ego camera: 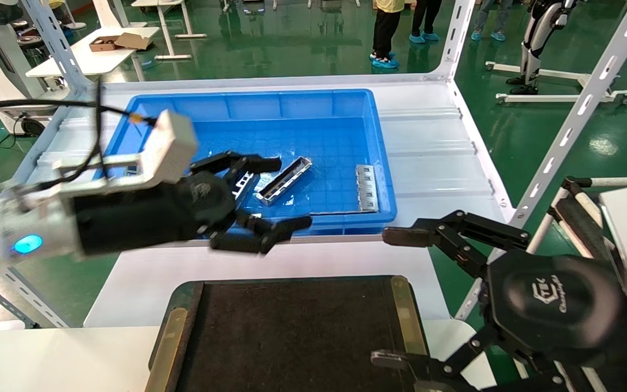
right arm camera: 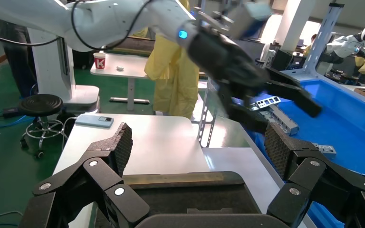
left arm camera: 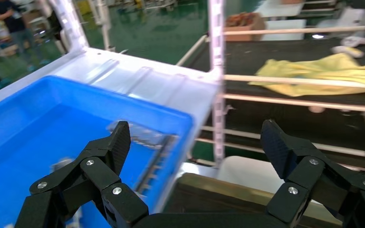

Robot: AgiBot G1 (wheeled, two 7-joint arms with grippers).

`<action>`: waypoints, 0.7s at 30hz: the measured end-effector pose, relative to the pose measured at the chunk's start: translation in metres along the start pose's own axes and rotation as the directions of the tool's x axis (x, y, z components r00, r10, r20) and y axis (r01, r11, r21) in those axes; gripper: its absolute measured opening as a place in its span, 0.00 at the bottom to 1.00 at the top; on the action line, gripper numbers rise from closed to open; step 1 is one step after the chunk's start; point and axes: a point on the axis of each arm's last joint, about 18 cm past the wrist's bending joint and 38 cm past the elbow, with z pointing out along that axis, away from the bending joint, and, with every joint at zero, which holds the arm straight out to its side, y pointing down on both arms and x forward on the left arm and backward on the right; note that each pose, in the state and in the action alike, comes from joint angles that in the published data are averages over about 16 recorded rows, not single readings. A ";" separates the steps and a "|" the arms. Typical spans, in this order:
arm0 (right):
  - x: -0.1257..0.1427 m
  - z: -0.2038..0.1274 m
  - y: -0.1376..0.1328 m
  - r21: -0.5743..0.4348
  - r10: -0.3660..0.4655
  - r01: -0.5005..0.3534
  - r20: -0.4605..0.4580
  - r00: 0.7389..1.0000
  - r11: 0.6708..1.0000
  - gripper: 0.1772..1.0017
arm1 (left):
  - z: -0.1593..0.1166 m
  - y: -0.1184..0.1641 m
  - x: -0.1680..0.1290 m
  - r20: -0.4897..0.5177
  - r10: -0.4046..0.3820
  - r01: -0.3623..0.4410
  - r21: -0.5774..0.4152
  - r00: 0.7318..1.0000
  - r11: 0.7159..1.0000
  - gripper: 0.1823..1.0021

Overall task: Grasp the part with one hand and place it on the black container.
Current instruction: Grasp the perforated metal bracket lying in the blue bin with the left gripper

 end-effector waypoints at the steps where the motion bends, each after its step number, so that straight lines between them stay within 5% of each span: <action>1: 0.000 0.000 0.000 0.000 0.000 0.000 0.000 1.000 1.000 1.00 | 0.006 0.001 -0.006 0.016 -0.002 0.002 -0.005 1.000 1.000 1.00; 12: 0.000 0.000 0.000 0.000 0.000 0.000 0.000 1.000 1.000 1.00 | 0.067 0.020 -0.072 0.215 -0.031 0.049 -0.079 0.976 0.996 1.00; 21: 0.000 0.000 0.000 0.000 0.000 0.000 0.000 1.000 1.000 1.00 | 0.102 0.042 -0.097 0.334 -0.041 0.095 -0.148 0.942 0.984 1.00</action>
